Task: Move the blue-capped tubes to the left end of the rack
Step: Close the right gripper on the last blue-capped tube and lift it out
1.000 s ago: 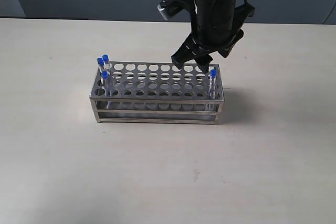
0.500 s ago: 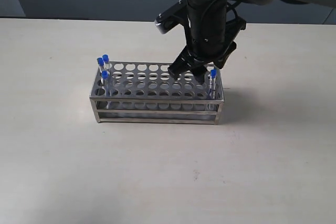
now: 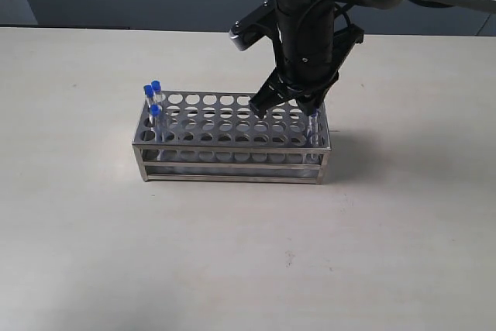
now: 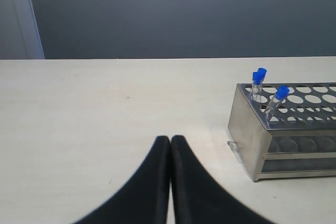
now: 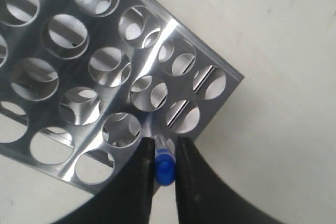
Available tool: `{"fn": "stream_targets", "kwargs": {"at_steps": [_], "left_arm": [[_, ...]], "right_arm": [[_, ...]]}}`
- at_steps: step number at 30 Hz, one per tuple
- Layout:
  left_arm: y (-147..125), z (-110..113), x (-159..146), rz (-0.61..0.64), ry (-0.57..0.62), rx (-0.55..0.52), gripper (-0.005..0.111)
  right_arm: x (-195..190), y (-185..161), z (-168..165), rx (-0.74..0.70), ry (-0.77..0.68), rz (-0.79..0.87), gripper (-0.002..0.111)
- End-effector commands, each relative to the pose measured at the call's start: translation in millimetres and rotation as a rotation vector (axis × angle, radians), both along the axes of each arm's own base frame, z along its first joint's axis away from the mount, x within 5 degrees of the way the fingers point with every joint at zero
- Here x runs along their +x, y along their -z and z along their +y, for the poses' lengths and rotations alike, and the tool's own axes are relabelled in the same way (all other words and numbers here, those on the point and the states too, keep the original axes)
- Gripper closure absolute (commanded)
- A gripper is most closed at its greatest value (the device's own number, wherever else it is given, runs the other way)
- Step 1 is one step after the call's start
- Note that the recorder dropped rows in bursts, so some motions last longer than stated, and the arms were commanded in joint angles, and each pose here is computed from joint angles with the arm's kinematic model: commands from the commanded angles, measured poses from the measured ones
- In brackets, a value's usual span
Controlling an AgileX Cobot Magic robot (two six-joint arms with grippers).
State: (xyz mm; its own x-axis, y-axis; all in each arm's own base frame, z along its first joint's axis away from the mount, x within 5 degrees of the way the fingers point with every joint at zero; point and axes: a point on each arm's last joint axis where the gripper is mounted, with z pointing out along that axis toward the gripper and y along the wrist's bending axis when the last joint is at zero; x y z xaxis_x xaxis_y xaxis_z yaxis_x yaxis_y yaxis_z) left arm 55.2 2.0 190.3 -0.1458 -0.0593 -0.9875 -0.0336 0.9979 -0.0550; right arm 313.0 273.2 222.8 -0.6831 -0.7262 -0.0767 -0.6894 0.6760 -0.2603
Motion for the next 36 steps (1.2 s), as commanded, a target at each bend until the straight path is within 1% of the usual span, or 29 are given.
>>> {"fn": "stream_targets", "kwargs": {"at_steps": [1, 6, 13, 24, 36], "left_arm": [[-2, 0, 0, -0.005, 0.005, 0.001, 0.106], [-2, 0, 0, -0.005, 0.005, 0.001, 0.106], [-2, 0, 0, -0.005, 0.005, 0.001, 0.106], [-2, 0, 0, -0.005, 0.005, 0.001, 0.106], [-2, 0, 0, -0.005, 0.005, 0.001, 0.106]], "right_arm": [[1, -1, -4, -0.014, 0.005, -0.004, 0.108], [-4, -27, -9, 0.032, 0.006, -0.051, 0.108], [-5, -39, -13, 0.038, 0.001, -0.085, 0.108], [-17, -80, -25, 0.105, 0.002, -0.164, 0.108], [-20, -92, -29, 0.121, 0.001, -0.19, 0.108]]}}
